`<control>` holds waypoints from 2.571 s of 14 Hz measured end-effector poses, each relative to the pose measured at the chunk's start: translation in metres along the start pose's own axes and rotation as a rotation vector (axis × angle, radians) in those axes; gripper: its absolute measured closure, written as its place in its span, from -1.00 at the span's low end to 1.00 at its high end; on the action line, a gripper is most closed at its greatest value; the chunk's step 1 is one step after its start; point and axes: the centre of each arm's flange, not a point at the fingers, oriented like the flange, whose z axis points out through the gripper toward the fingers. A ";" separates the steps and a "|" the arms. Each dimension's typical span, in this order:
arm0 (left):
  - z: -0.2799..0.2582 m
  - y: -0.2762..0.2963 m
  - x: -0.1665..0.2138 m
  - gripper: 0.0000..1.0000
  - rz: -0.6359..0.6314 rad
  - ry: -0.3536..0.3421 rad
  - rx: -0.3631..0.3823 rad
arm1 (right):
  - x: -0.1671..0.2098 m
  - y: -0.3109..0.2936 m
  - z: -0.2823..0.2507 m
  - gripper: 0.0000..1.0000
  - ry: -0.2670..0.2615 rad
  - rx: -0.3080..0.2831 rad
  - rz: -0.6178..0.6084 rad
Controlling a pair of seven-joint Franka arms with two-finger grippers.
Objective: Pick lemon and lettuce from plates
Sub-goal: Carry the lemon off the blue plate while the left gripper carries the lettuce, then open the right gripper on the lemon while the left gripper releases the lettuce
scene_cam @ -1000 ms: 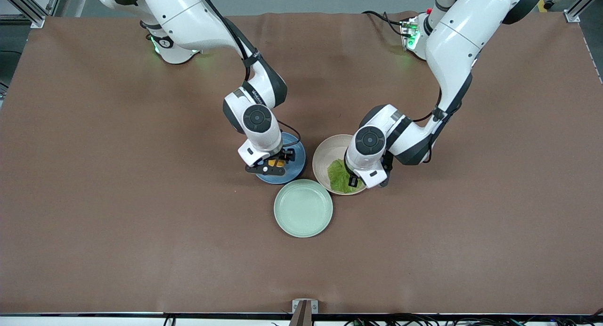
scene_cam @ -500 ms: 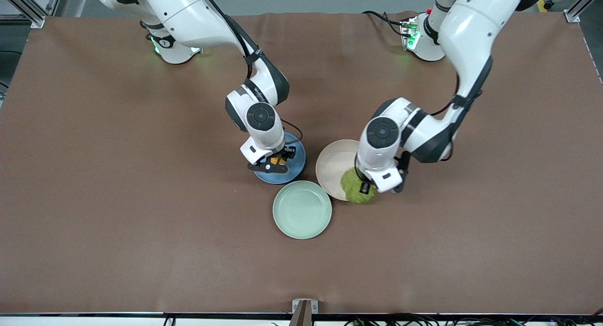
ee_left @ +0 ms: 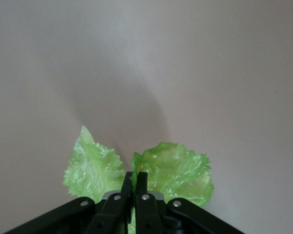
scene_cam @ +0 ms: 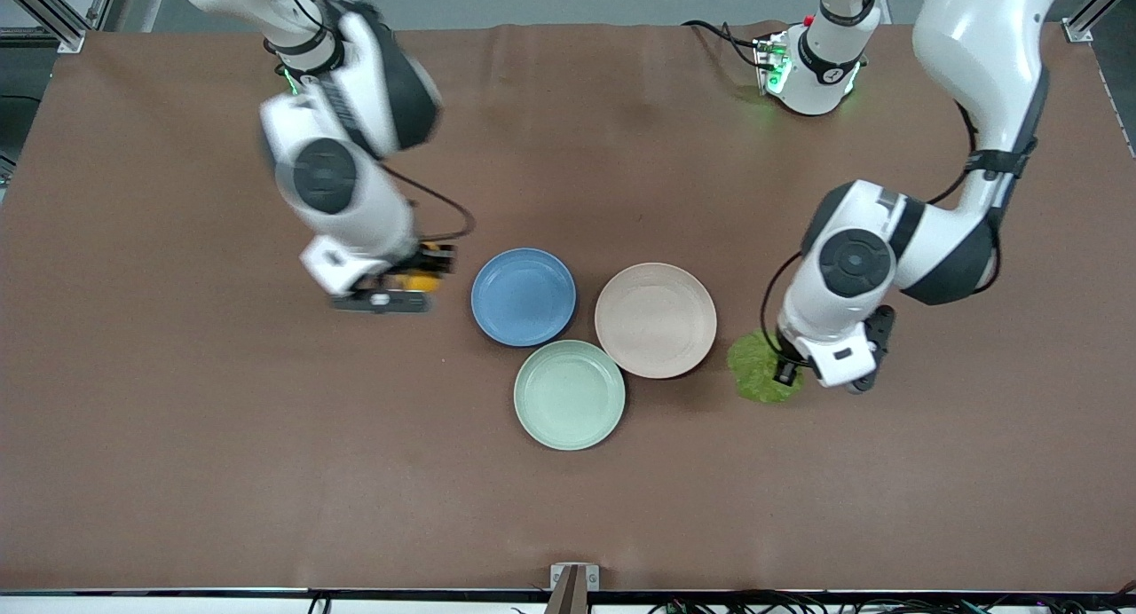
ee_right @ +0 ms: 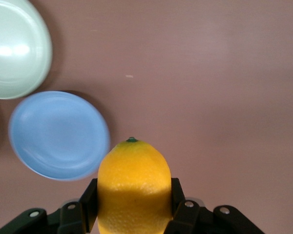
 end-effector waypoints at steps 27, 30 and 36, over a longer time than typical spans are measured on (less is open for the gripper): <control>-0.059 -0.061 0.155 -1.00 0.513 0.006 0.002 | 0.053 0.303 0.247 -0.51 0.081 0.035 -0.105; -0.103 -0.070 0.168 -1.00 0.631 0.018 0.040 | 0.055 0.305 0.191 -1.00 0.057 0.046 -0.107; -0.181 -0.092 0.157 -1.00 0.798 -0.004 0.002 | 0.000 0.291 -0.008 -1.00 0.047 0.068 -0.064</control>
